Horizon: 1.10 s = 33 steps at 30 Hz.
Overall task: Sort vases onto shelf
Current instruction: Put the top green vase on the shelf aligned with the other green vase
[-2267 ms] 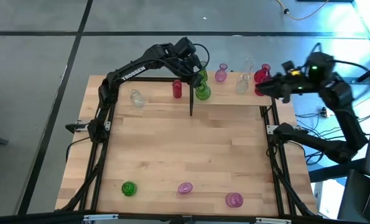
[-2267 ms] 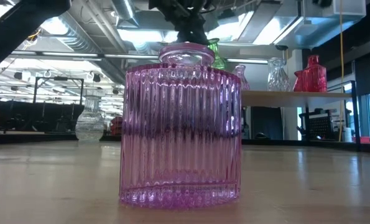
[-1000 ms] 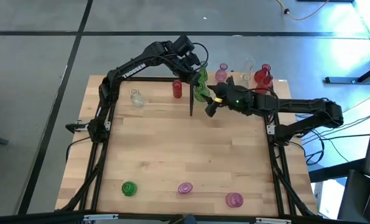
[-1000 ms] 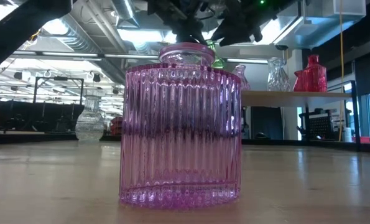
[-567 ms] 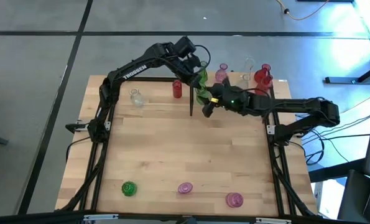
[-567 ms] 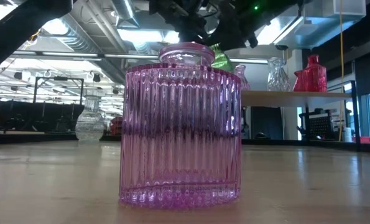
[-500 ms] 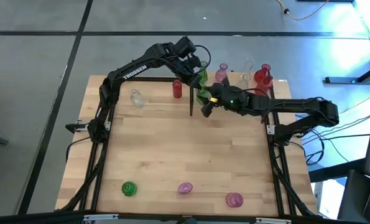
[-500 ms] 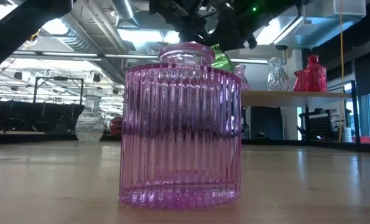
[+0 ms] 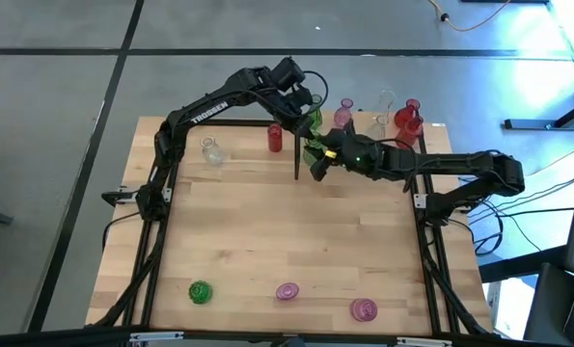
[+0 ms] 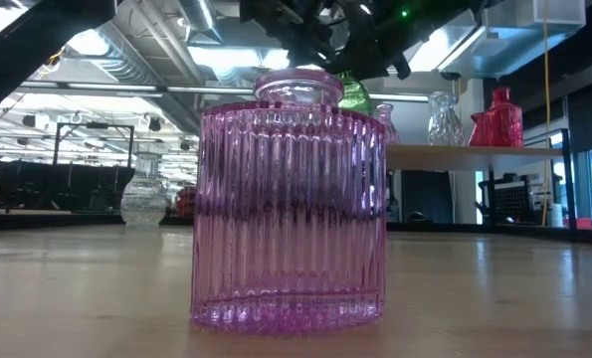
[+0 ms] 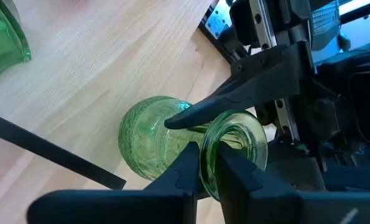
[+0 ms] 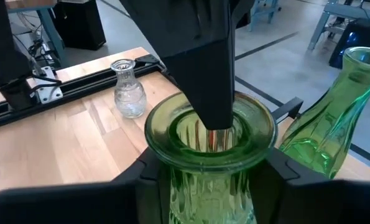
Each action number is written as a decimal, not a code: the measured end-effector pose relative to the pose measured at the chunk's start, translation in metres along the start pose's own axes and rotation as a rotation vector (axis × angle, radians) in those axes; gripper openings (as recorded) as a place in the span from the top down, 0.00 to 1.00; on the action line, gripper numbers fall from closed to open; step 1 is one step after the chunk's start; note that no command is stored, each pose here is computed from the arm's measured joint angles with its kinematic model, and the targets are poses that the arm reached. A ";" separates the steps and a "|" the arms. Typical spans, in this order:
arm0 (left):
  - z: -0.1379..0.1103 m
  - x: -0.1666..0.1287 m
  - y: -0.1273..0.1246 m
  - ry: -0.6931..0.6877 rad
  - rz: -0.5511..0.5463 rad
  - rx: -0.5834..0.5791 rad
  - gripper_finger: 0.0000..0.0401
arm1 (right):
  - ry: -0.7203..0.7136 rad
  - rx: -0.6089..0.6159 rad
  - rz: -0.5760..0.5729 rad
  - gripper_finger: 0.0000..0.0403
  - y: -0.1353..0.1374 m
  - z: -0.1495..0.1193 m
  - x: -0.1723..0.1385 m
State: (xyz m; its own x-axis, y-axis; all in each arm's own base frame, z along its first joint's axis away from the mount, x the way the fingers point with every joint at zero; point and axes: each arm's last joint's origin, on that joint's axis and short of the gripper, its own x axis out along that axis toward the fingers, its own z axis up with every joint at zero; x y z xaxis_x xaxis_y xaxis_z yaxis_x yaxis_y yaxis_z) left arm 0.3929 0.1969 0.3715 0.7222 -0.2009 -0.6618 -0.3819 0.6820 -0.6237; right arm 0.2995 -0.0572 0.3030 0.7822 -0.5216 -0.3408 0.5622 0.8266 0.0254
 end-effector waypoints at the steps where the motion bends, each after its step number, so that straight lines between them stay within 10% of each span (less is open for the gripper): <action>1: 0.000 0.000 0.000 -0.002 0.000 0.001 0.92 | -0.001 0.002 -0.006 0.69 0.000 0.000 0.000; 13: 0.014 -0.028 -0.003 -0.170 -0.009 0.101 0.88 | -0.150 0.150 -0.171 0.69 -0.003 0.011 0.001; 33: -0.043 -0.189 -0.083 -0.604 0.158 0.431 0.89 | -0.156 0.201 -0.346 0.69 0.005 -0.014 0.040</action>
State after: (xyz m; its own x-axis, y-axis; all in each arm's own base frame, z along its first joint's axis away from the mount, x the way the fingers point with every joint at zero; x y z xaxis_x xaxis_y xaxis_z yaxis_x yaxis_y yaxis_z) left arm 0.2635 0.1484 0.5302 0.9152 0.2578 -0.3097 -0.3378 0.9099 -0.2409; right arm 0.3298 -0.0711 0.2758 0.5608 -0.7995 -0.2151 0.8277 0.5476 0.1226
